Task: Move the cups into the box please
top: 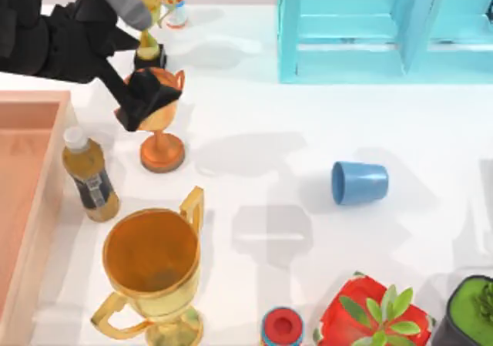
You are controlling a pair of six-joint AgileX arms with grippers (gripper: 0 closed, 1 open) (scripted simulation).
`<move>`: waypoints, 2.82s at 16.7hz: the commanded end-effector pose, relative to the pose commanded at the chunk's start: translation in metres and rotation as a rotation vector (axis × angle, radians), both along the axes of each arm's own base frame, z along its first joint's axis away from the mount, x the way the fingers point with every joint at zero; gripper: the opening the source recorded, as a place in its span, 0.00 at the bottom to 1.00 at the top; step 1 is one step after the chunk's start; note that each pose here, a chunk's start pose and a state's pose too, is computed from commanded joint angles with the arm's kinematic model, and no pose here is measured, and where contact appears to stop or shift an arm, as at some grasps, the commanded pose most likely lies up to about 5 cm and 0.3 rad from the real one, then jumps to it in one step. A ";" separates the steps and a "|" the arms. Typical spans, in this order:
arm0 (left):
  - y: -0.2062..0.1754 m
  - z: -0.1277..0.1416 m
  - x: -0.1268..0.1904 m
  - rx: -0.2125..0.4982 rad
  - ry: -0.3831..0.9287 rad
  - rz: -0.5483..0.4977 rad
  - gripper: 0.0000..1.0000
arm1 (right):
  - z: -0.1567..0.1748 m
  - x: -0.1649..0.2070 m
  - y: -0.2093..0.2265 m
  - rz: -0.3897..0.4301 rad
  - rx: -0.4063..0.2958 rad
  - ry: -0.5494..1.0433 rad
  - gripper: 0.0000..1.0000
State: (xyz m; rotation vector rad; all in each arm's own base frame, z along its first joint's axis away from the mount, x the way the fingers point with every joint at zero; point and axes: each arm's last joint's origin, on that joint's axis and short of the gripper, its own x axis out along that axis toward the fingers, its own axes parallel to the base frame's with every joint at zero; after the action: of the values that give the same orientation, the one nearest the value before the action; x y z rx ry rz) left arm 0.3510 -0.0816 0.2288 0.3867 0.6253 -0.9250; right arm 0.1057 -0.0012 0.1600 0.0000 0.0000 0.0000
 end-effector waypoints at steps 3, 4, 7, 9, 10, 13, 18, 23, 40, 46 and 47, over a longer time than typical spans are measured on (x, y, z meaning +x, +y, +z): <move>-0.049 -0.041 0.009 -0.094 -0.144 -0.235 1.00 | 0.000 0.000 0.000 0.000 0.000 0.000 1.00; -0.063 -0.056 0.009 -0.121 -0.181 -0.304 1.00 | 0.000 0.000 0.000 0.000 0.000 0.000 1.00; -0.095 -0.103 0.003 -0.193 -0.268 -0.477 1.00 | 0.000 0.000 0.000 0.000 0.000 0.000 1.00; -0.106 -0.130 -0.002 -0.230 -0.314 -0.555 1.00 | 0.000 0.000 0.000 0.000 0.000 0.000 1.00; -0.109 -0.141 -0.003 -0.244 -0.336 -0.582 1.00 | 0.000 0.000 0.000 0.000 0.000 0.000 1.00; -0.106 -0.164 0.001 -0.270 -0.395 -0.615 1.00 | 0.000 0.000 0.000 0.000 0.000 0.000 1.00; -0.101 -0.169 0.005 -0.275 -0.421 -0.614 1.00 | 0.000 0.000 0.000 0.000 0.000 0.000 1.00; -0.114 -0.164 0.001 -0.274 -0.420 -0.617 1.00 | 0.000 0.000 0.000 0.000 0.000 0.000 1.00; -0.196 -0.198 0.020 -0.275 -0.421 -0.614 0.77 | 0.000 0.000 0.000 0.000 0.000 0.000 1.00; -0.196 -0.198 0.020 -0.275 -0.421 -0.614 0.32 | 0.000 0.000 0.000 0.000 0.000 0.000 1.00; -0.196 -0.198 0.020 -0.275 -0.421 -0.614 0.25 | 0.000 0.000 0.000 0.000 0.000 0.000 1.00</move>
State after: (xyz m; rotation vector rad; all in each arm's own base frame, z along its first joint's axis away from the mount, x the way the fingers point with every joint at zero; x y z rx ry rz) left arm 0.3711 -0.2773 0.0308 0.5182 -0.0254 -1.4421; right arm 0.1057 -0.0012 0.1600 0.0000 0.0000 0.0000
